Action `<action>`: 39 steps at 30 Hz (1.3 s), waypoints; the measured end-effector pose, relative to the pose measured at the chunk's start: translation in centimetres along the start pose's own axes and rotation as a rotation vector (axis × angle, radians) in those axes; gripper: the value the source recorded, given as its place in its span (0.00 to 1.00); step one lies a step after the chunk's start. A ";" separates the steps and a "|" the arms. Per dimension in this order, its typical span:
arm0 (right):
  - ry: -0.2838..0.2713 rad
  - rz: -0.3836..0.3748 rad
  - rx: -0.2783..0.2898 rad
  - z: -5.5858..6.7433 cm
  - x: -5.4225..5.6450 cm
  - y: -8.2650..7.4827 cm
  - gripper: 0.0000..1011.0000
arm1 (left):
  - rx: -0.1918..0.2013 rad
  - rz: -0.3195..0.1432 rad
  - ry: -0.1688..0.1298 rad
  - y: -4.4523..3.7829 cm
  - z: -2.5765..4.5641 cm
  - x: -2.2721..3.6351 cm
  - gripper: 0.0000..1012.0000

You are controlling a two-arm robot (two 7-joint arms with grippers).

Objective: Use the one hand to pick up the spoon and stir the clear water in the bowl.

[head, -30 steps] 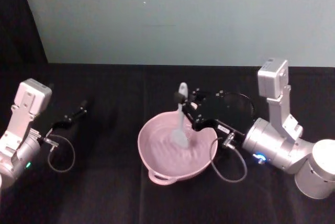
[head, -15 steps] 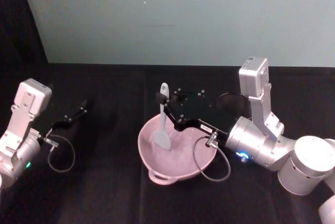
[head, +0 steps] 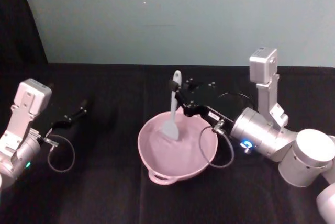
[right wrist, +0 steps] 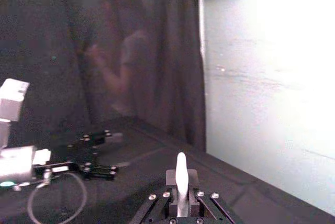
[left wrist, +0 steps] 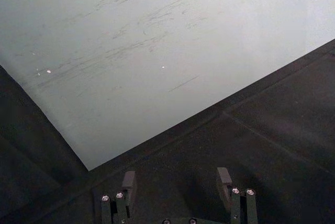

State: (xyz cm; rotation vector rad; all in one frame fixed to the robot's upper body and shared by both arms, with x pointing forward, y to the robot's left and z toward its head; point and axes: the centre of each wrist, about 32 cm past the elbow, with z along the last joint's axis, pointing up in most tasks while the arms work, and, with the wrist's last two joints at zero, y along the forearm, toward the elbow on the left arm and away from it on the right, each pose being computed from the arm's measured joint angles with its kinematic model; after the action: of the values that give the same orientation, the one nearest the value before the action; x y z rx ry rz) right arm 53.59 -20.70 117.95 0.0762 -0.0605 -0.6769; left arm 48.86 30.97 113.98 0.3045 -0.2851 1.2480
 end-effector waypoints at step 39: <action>-0.063 0.138 -0.027 1.7 -3.1 -1.3 0.12 | 0.000 0.000 0.000 0.00 0.00 0.00 0.99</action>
State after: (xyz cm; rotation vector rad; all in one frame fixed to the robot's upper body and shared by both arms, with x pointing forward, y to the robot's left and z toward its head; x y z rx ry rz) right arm 50.19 -19.88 119.43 0.0241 -0.1165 -0.5420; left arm 48.86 30.97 113.98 0.3044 -0.2850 1.2480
